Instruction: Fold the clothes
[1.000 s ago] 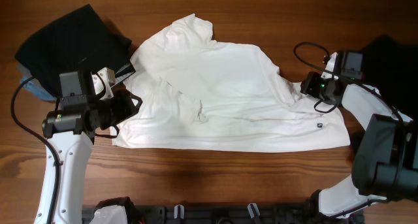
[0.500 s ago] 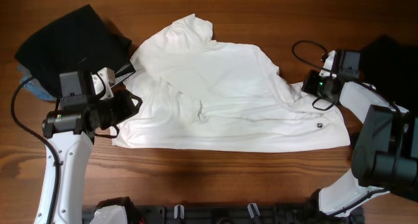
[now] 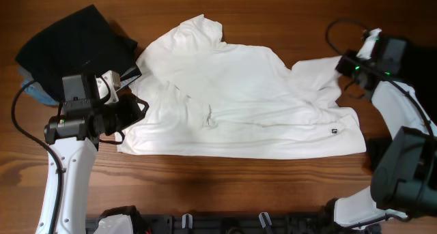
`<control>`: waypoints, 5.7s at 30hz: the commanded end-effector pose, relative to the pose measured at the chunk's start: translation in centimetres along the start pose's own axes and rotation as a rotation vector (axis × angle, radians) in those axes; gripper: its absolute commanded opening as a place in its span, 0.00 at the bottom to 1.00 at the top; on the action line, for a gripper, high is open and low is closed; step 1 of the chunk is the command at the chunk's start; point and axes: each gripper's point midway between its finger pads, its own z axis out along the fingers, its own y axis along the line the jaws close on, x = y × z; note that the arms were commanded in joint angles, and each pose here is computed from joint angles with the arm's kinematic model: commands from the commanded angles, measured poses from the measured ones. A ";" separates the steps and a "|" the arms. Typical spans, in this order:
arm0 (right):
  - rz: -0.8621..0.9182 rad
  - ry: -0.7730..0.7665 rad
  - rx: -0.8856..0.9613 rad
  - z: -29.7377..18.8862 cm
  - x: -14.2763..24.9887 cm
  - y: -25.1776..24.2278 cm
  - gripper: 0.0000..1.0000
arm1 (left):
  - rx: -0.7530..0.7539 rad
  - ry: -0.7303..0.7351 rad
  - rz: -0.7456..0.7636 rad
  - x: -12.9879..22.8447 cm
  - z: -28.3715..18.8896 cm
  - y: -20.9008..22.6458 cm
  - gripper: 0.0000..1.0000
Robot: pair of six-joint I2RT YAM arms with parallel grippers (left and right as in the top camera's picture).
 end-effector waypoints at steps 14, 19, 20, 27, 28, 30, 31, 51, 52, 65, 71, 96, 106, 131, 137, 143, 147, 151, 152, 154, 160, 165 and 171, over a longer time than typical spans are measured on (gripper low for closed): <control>-0.039 -0.300 0.097 -2.0 -7.7 -2.1 0.53 | 0.023 -0.026 0.039 -0.6 -0.5 -0.8 0.47; -0.029 -0.291 0.114 -2.0 -7.5 -2.5 0.71 | 0.023 -0.027 0.040 -0.6 -0.5 -0.8 0.47; -0.019 -0.266 0.113 -1.8 -6.9 -2.6 0.71 | 0.024 -0.028 0.041 -0.7 -0.5 -0.8 0.47; 0.207 0.127 0.146 -1.0 3.4 -3.7 0.40 | 0.028 -0.041 0.095 -1.0 -0.5 -1.0 0.43; 0.206 0.133 0.156 -0.9 3.7 -3.9 0.32 | 0.032 -0.051 0.100 -1.2 -0.5 -1.1 0.38; 0.191 0.118 0.160 -0.6 3.6 -4.1 0.17 | 0.041 -0.079 0.112 -1.9 -0.6 -1.3 0.28; 0.158 0.106 0.128 -0.2 3.3 -3.7 0.14 | 0.045 -0.091 0.118 -2.2 -0.6 -1.5 0.25; 0.420 0.248 -0.076 10.5 10.6 -2.5 0.04 | 0.052 -0.084 0.173 -1.8 0.0 -2.8 0.27; 0.441 0.238 -0.095 11.0 10.4 -2.2 0.04 | 0.052 -0.083 0.173 -1.7 0.0 -2.8 0.28; 0.200 -0.038 -0.352 3.0 -2.8 3.7 0.22 | 0.056 -0.094 0.182 -2.3 0.5 -2.9 0.41; 0.202 -0.021 -0.347 -4.6 -3.9 5.6 0.26 | 0.087 -0.085 0.313 -2.5 2.6 -4.7 0.22; -0.034 0.329 -0.363 -7.7 5.8 7.2 0.36 | 0.304 -0.138 0.458 -9.0 12.5 -12.0 0.82; -0.057 0.309 -0.365 -7.5 5.5 7.9 0.38 | 0.375 -0.288 0.500 -12.1 10.5 -14.8 1.00; 0.648 0.598 0.120 -12.6 13.2 -7.9 0.64 | -0.219 0.208 -0.185 1.1 -0.2 1.9 0.71; 0.700 0.664 0.160 -12.4 17.5 -9.0 0.62 | -0.319 0.286 -0.404 5.7 2.3 5.6 0.63; 0.734 0.711 0.219 -11.8 21.9 -9.5 0.61 | -0.355 0.316 -0.495 8.2 3.4 7.8 0.61; 0.721 0.692 0.229 -11.2 22.8 -10.0 0.58 | -0.362 0.293 -0.485 7.7 3.5 8.2 0.61; 0.746 0.708 0.315 -11.7 23.9 -10.9 0.56 | -0.420 0.247 -0.464 7.0 3.4 9.3 0.61; 0.752 0.709 0.343 -11.8 24.2 -11.2 0.57 | -0.424 0.243 -0.462 7.0 3.4 9.4 0.61; 0.763 0.681 0.381 -11.5 24.2 -11.9 0.58 | -0.424 0.239 -0.461 6.8 3.5 9.4 0.62; 0.771 0.631 0.367 -10.7 23.4 -12.1 0.37 | -0.449 0.231 -0.459 6.6 3.7 10.0 0.63; 0.739 0.648 0.285 -10.6 23.2 -11.0 0.46 | -0.458 0.249 -0.465 6.9 4.1 10.2 0.61; 0.708 0.605 0.175 -12.6 19.5 -8.8 0.47 | -0.363 0.295 -0.387 7.0 4.4 8.7 0.04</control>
